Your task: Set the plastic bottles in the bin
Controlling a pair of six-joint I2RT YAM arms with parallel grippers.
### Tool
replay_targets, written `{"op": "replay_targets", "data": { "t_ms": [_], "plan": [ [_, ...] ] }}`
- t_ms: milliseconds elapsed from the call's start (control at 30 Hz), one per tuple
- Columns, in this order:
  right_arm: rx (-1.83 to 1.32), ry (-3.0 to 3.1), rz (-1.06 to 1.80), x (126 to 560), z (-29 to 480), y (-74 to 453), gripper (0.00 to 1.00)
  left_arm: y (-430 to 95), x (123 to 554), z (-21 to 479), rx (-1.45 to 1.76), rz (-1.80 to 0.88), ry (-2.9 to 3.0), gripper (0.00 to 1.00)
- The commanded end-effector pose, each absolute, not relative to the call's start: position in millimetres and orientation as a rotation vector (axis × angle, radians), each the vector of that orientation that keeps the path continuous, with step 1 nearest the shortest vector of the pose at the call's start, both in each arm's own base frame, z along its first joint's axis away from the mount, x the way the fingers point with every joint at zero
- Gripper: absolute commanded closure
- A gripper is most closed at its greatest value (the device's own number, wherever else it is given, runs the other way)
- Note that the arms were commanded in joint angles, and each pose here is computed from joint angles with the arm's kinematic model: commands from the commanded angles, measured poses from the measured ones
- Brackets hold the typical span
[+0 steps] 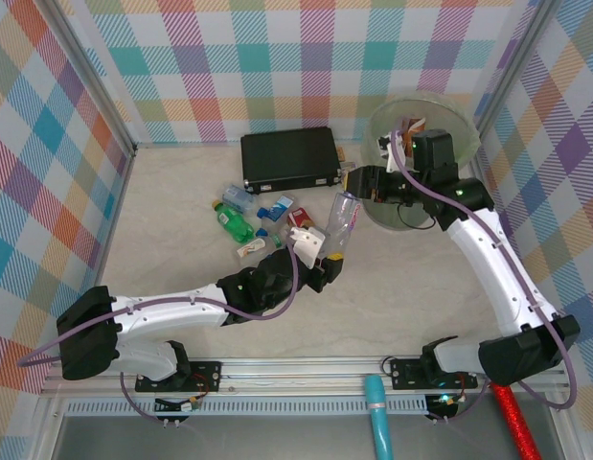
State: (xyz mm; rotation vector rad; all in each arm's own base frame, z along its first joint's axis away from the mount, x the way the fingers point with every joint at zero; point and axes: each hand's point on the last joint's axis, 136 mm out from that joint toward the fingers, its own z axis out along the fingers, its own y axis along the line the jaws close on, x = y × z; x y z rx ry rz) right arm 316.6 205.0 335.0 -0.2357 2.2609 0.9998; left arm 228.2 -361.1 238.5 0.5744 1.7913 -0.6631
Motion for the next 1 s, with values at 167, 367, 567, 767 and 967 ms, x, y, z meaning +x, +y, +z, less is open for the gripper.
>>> {"op": "replay_targets", "data": {
  "t_ms": [167, 367, 567, 767, 967],
  "plan": [
    [-0.271, 2.283, 1.011, 312.5, 333.9, 207.5, 0.55, -360.8, 222.2, 256.5, 0.581, -0.686, 1.743, 0.48],
    [-0.286, 2.28, 1.001, 312.3, 335.2, 207.1, 0.72, -362.9, 222.3, 256.7, 0.583, -0.683, 1.747, 0.48],
    [-0.261, 2.223, 0.953, 315.0, 351.2, 200.2, 0.72, -359.6, 224.2, 255.6, 0.57, -0.663, 1.762, 0.32],
    [-0.219, 2.131, 0.846, 322.2, 385.6, 182.7, 0.74, -338.8, 228.8, 267.0, 0.492, -0.611, 1.765, 0.0],
    [-0.158, 2.017, 0.672, 336.9, 430.1, 150.8, 0.72, -305.1, 232.6, 279.8, 0.377, -0.54, 1.768, 0.0]
  ]
}}
